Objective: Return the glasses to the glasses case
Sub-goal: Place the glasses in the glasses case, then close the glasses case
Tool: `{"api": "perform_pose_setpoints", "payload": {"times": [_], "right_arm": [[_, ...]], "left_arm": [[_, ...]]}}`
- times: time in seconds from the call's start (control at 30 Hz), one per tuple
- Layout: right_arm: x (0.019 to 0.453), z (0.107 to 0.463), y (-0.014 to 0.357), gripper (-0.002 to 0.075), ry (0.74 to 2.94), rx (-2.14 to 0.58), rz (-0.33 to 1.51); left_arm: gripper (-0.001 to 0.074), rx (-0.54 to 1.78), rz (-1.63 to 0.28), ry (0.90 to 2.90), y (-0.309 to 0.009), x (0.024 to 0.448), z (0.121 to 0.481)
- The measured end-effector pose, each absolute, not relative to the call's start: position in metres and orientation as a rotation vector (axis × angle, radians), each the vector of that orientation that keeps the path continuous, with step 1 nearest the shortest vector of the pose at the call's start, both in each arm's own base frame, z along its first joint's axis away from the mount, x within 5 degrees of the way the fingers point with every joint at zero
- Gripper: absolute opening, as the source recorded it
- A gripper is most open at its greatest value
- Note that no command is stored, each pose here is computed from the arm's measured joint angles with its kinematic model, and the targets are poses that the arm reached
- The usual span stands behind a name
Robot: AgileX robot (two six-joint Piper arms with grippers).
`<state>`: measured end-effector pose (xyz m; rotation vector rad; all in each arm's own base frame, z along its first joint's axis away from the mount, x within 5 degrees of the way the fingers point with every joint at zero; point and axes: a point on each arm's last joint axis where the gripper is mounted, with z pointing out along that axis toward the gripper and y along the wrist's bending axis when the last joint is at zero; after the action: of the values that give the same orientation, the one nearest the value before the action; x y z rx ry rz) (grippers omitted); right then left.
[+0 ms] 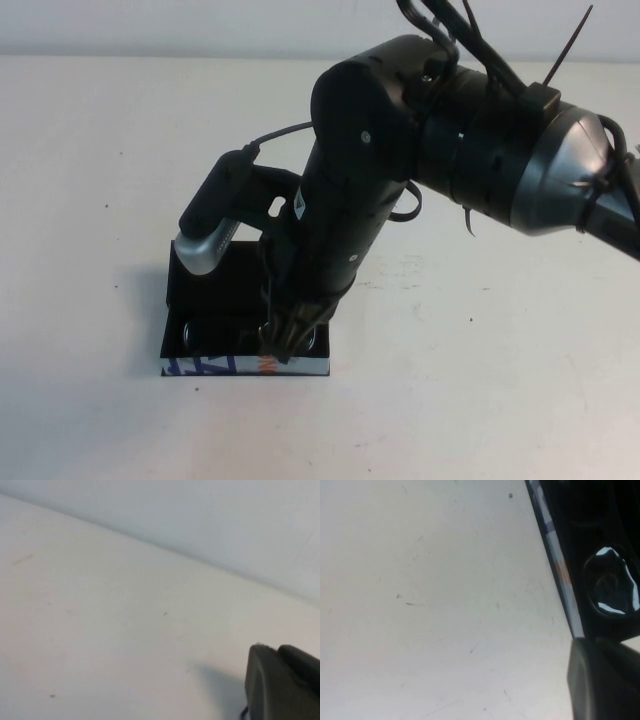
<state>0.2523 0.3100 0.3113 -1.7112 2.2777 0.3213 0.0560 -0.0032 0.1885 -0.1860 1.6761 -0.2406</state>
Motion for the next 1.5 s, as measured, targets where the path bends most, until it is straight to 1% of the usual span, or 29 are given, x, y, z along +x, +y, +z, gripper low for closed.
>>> {"api": "perform_pose_setpoints", "payload": {"times": [0.07, 0.1, 0.23, 0.33, 0.4, 0.47, 0.6, 0.7, 0.77, 0.9, 1.0, 1.17, 1.33, 1.5], "right_arm": [[0.252, 0.311, 0.31, -0.0011, 2.278, -1.711, 0.324], [0.252, 0.311, 0.31, -0.0011, 2.279, -1.707, 0.325], [0.254, 0.312, 0.312, -0.0011, 2.284, -1.656, 0.336], [0.255, 0.313, 0.313, -0.0011, 2.283, -1.626, 0.343], [0.256, 0.313, 0.314, -0.0011, 2.276, -1.606, 0.348], [0.257, 0.314, 0.315, -0.0011, 2.27, -1.59, 0.352], [0.259, 0.315, 0.316, -0.0011, 2.283, -1.54, 0.364], [0.263, 0.315, 0.312, -0.0011, 2.303, -1.506, 0.37], [0.27, 0.315, 0.307, -0.0011, 2.335, -1.454, 0.377], [0.287, 0.316, 0.294, -0.0011, 2.376, -1.333, 0.397], [0.297, 0.317, 0.287, -0.0011, 2.383, -1.265, 0.43], [0.306, 0.319, 0.284, -0.0011, 2.365, -1.198, 0.463], [0.317, 0.309, 0.292, -0.0011, 2.352, -1.142, 0.487], [0.34, 0.299, 0.295, -0.0011, 2.388, -1.086, 0.52]], "left_arm": [[-0.0001, -0.309, -0.379, 1.616, -0.004, 0.056, 0.193], [-0.0001, -0.337, -0.412, 1.593, -0.004, 0.056, 0.195], [-0.0001, -0.4, -0.486, 1.496, -0.003, 0.057, 0.202], [-0.0001, -0.441, -0.542, 1.51, -0.004, 0.055, 0.208], [-0.0001, -0.433, -0.558, 1.581, -0.007, 0.055, 0.218], [-0.0001, -0.391, -0.547, 1.695, -0.011, 0.058, 0.229], [-0.0001, -0.283, -0.499, 1.992, -0.02, 0.077, 0.246], [-0.0001, -0.148, -0.489, 2.203, -0.031, 0.098, 0.255], [-0.0001, -0.027, -0.541, 2.308, -0.042, 0.11, 0.255], [-0.0001, 0.18, -0.738, 2.385, -0.063, 0.127, 0.246], [-0.0001, 0.23, -0.858, 2.383, -0.073, 0.138, 0.234], [-0.0001, 0.293, -0.9, 2.39, -0.08, 0.156, 0.215], [-0.0001, 0.356, -0.921, 2.401, -0.085, 0.174, 0.194], [-0.0001, 0.364, -1.04, 2.434, -0.093, 0.187, 0.168]]}}
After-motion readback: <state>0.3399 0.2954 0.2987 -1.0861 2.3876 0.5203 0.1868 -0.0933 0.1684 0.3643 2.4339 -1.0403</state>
